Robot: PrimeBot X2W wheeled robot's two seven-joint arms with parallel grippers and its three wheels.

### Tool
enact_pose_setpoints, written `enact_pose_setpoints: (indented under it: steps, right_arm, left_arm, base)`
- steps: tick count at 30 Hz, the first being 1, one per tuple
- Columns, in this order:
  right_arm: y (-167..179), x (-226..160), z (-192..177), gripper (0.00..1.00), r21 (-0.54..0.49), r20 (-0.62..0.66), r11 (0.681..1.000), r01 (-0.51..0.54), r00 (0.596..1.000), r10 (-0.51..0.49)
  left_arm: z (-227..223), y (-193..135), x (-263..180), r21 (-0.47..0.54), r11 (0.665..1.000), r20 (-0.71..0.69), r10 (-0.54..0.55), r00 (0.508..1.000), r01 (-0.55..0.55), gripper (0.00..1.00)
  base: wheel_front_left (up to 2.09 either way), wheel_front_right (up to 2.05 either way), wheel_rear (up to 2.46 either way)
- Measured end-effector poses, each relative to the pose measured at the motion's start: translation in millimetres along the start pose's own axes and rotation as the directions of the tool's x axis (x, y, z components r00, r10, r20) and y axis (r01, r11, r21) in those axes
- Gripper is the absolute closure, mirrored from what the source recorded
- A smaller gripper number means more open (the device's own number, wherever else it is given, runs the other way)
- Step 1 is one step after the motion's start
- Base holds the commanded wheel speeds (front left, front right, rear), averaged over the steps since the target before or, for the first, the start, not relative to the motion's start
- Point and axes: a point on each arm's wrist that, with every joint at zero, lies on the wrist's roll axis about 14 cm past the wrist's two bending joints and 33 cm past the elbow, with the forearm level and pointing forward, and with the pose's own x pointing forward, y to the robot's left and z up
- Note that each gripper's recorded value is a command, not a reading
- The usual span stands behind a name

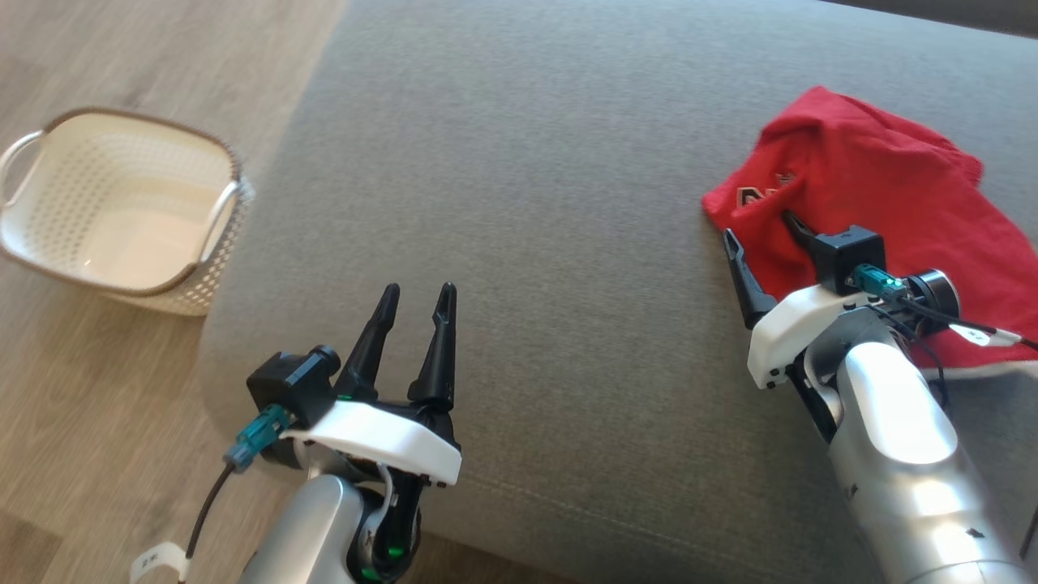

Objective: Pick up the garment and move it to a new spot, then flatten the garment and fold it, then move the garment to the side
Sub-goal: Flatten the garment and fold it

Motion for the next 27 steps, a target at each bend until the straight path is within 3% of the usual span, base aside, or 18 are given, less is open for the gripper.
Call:
enact_pose_setpoints:
  steps: [14, 15, 16, 17, 27]
  right_arm:
    - [-2, 16, -5, 0.0, -0.067, -0.025, 0.998, -0.003, 1.0, 0.002]
    - [-5, 15, -8, 0.07, -0.064, -0.031, 0.998, 0.005, 0.999, -0.007]
    - [-5, 15, -8, 0.79, -0.064, -0.031, 0.998, 0.005, 0.999, -0.007]
    - [-8, 14, -9, 1.0, -0.059, -0.036, 0.998, 0.013, 0.999, -0.015]
    - [-11, 10, 9, 1.0, -0.037, 0.002, 0.999, 0.028, 1.0, -0.028]
  left_arm:
    - [-1, 9, -5, -0.015, 0.999, -0.006, 0.04, 0.999, -0.04, 0.0]
    - [-1, 9, -5, -0.015, 0.999, -0.007, 0.038, 0.999, -0.039, 0.0]
    - [-1, 9, -5, -0.015, 0.999, -0.007, 0.038, 0.999, -0.039, 0.0]
    - [-2, 8, -5, -0.015, 0.999, -0.008, 0.037, 0.999, -0.037, 0.0]
    - [3, 0, -4, -0.021, 1.0, 0.008, 0.009, 1.0, -0.009, 0.0]
  base:
    - [0.0, 0.0, 0.0]
    - [0.0, 0.0, 0.0]
    - [0.0, 0.0, 0.0]
    - [0.0, 0.0, 0.0]
    - [0.0, 0.0, 0.0]
